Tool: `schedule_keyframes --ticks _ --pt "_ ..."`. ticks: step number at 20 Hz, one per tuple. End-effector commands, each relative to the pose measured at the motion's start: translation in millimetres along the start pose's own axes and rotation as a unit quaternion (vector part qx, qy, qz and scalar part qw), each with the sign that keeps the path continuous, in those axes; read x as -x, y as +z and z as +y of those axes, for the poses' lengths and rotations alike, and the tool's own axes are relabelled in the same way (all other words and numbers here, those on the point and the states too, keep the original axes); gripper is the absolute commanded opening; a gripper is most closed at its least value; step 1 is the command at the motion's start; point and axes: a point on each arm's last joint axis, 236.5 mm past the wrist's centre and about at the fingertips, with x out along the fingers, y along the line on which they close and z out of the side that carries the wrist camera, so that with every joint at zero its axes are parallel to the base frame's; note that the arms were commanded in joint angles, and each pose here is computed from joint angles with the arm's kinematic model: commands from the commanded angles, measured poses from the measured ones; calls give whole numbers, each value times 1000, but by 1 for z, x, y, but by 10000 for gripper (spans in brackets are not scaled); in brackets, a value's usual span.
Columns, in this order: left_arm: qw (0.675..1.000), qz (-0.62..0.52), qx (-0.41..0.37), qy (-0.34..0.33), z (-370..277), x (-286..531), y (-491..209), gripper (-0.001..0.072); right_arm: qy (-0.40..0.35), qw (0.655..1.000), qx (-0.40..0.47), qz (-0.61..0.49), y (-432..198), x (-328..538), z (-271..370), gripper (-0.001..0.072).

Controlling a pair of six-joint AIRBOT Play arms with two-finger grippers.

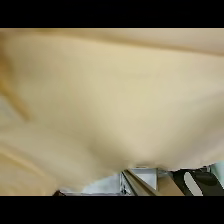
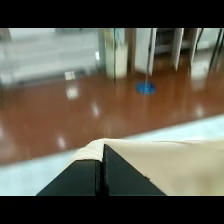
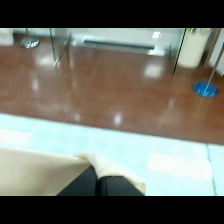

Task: Fold the shirts.

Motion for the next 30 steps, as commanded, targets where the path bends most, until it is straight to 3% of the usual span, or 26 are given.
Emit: schedule_keyframes --ticks 1,4,11,16,17,18,19,23,26,28,30 --pt "985 157 77 -13 27 -70 -106 21 57 994 -31 88 -51 -66 8 17" --pt "966 211 151 -22 53 -149 -182 21 115 979 -66 158 -100 -155 10 17" --pt "906 239 349 -33 102 -316 -300 22 130 944 -184 242 -200 -364 -28 17" --pt "884 336 319 -66 76 -361 -404 21 152 892 -346 249 -267 -458 -25 18" --pt "879 344 322 -70 71 -368 -412 24 152 879 -381 243 -273 -469 -25 84" --pt "876 347 329 -69 69 -373 -414 131 151 868 -412 233 -274 -477 -29 260" --pt "869 352 340 -71 67 -374 -414 503 150 858 -439 221 -271 -481 -36 429" --pt "843 457 268 -96 91 -322 -416 502 195 824 -496 191 -229 -449 -87 418" --pt "775 566 278 -42 137 -240 -430 502 229 811 -480 245 -229 -380 -125 415" --pt "733 571 368 29 153 -204 -437 502 166 833 -409 335 -274 -328 -148 412" --pt "727 566 386 44 148 -169 -451 502 31 833 -356 422 -339 -273 -176 412"
